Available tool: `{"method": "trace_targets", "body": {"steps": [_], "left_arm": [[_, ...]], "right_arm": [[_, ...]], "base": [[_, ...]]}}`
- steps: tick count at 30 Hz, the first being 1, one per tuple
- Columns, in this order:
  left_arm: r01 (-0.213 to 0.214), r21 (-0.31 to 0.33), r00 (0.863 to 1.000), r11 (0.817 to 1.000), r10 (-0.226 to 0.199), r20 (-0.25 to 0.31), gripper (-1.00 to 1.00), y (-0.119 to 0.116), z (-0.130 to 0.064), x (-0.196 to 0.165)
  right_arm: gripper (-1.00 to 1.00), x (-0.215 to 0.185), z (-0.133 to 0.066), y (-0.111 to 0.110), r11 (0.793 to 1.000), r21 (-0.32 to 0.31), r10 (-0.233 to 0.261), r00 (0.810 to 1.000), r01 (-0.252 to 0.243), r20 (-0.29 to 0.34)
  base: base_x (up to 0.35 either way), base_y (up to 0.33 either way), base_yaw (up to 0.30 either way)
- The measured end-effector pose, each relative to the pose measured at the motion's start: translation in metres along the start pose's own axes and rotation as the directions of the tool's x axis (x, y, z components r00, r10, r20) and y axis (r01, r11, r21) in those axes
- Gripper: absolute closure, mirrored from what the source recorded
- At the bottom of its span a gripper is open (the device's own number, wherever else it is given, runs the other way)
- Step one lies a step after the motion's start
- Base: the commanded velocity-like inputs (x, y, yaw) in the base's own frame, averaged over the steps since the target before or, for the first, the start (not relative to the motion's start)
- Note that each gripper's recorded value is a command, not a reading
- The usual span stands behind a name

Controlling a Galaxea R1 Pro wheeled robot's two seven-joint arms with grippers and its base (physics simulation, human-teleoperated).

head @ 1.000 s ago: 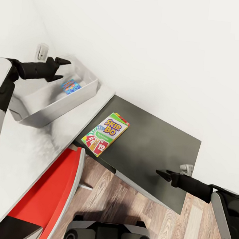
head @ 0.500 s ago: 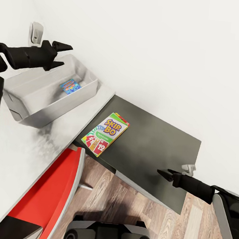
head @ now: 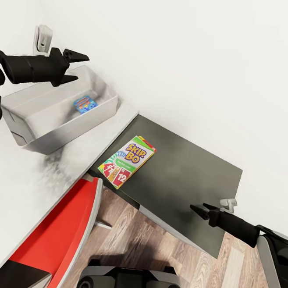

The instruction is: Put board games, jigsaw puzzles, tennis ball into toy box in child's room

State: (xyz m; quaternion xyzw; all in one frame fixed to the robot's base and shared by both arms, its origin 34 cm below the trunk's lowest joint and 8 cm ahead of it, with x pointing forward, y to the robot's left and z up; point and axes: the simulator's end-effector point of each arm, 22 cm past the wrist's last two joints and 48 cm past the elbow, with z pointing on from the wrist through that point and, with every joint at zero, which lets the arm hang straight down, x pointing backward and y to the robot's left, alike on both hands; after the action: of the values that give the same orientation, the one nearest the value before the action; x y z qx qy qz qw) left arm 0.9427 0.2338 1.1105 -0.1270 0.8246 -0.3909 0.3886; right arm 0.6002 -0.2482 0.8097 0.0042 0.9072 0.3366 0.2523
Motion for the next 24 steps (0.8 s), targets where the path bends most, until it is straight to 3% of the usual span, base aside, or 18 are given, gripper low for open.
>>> {"method": "trace_targets", "body": {"steps": [11,16,24], "left_arm": [[0.015,0.0,0.999,1.0,-0.015,-0.029,-1.0,0.001,-0.001,0.02],[0.018,0.014,0.999,1.0,-0.017,-0.05,-1.0,-0.004,0.002,0.034],[0.025,0.055,0.993,0.998,-0.019,-0.115,-1.0,-0.026,0.013,0.086]], "right_arm": [[-1.0,0.001,0.0,0.001,1.0,-0.004,0.0,1.0,0.0,-0.001],[-1.0,0.003,-0.002,0.003,1.0,-0.011,0.022,1.0,-0.022,-0.023],[-1.0,0.006,-0.004,0.008,0.998,-0.02,0.061,0.996,-0.063,-0.057]], "base": [[0.0,0.0,0.0],[0.0,0.0,0.0],[0.0,0.0,0.0]]}}
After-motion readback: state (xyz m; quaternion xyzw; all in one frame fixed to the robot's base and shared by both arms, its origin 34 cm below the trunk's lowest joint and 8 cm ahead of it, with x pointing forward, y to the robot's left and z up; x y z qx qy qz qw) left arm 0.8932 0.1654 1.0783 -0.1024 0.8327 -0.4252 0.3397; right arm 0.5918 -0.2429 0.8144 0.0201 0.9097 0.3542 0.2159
